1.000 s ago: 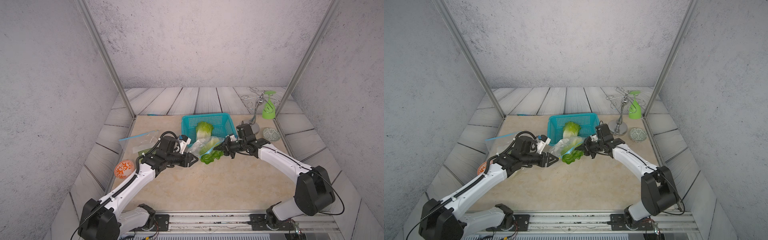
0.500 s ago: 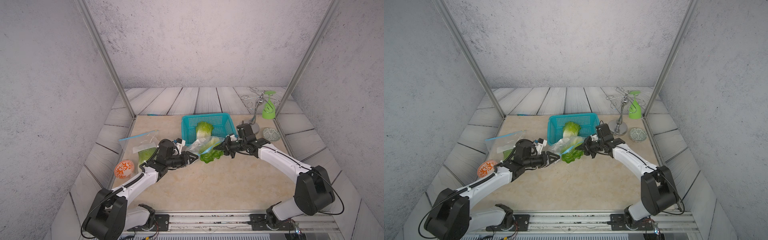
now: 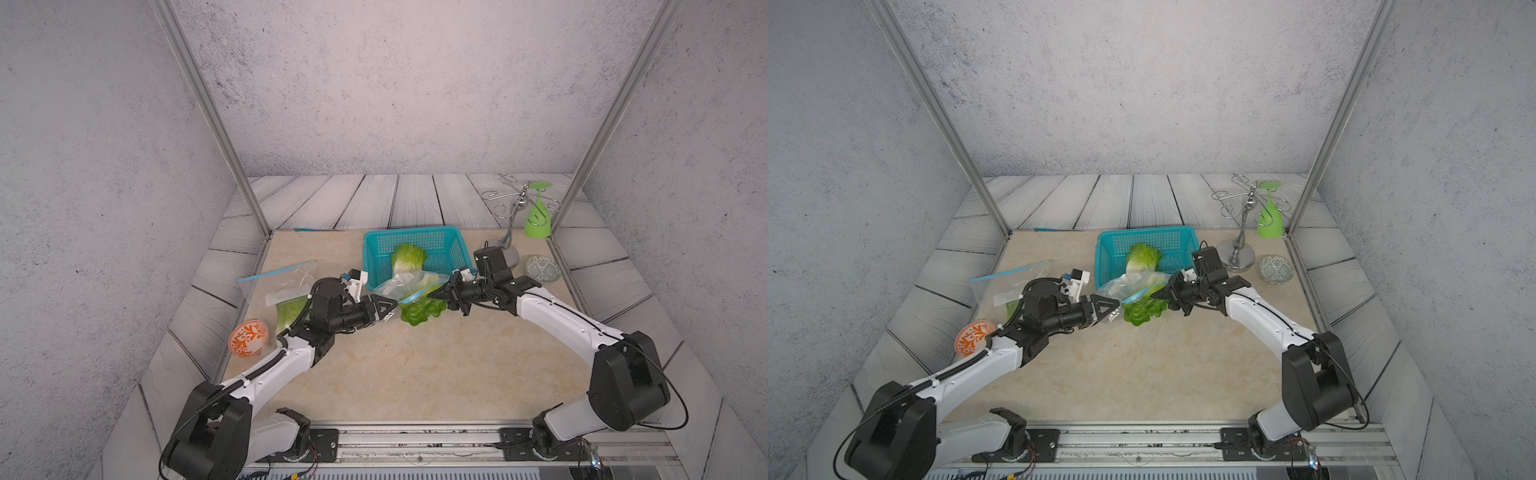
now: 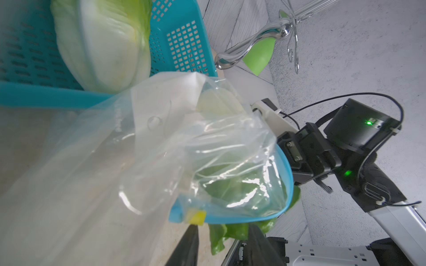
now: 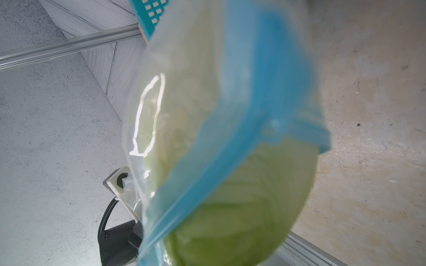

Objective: Put the chinese cabbages into a zipper bag and zip it
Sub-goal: Place the Chinese cabbage in the zipper food storage bag.

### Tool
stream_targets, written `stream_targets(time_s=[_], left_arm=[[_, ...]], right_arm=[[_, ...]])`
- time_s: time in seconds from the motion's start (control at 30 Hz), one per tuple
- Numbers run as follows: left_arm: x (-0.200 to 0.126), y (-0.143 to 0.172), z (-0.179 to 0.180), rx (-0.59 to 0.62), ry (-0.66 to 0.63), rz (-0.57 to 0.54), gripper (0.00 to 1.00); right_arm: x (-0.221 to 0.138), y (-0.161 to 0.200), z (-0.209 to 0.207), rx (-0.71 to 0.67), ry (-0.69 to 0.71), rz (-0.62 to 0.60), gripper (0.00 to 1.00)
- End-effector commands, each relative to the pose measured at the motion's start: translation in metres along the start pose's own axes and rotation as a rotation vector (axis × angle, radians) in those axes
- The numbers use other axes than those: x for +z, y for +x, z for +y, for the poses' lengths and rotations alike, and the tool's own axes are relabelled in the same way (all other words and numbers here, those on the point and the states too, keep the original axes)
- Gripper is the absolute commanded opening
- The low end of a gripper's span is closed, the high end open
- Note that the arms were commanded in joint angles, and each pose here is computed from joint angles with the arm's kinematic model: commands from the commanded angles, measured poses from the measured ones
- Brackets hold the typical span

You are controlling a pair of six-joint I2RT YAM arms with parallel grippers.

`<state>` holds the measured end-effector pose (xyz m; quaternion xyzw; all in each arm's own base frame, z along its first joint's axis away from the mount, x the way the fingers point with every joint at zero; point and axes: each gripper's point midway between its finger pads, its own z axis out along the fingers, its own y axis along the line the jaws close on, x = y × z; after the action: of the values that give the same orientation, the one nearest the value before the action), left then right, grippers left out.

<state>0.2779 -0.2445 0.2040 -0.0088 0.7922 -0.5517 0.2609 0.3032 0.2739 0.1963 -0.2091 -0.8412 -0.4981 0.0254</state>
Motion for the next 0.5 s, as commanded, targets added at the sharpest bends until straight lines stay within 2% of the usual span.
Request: stream_targets(time_s=[0.0, 0.2, 0.3, 0.37, 0.47], left_arm=[[-0.003, 0.000, 0.002, -0.062, 0.013, -0.020, 0.39], [0.009, 0.008, 0.016, -0.083, -0.025, 0.065, 0.37], [0.005, 0.017, 0.028, -0.093, -0.074, 0.084, 0.38], [0.000, 0.020, 0.038, -0.092, -0.119, 0.067, 0.40], [0.002, 0.007, 0.041, -0.103, -0.109, -0.011, 0.41]], right_arm=[[0.003, -0.005, 0.002, -0.002, -0.010, -0.007, 0.00], [0.005, -0.006, -0.001, 0.003, -0.007, -0.006, 0.00], [0.004, -0.007, 0.000, -0.002, -0.009, -0.010, 0.00], [0.006, -0.007, -0.003, 0.001, -0.005, -0.007, 0.00], [0.008, -0.008, -0.007, 0.006, 0.002, -0.005, 0.00]])
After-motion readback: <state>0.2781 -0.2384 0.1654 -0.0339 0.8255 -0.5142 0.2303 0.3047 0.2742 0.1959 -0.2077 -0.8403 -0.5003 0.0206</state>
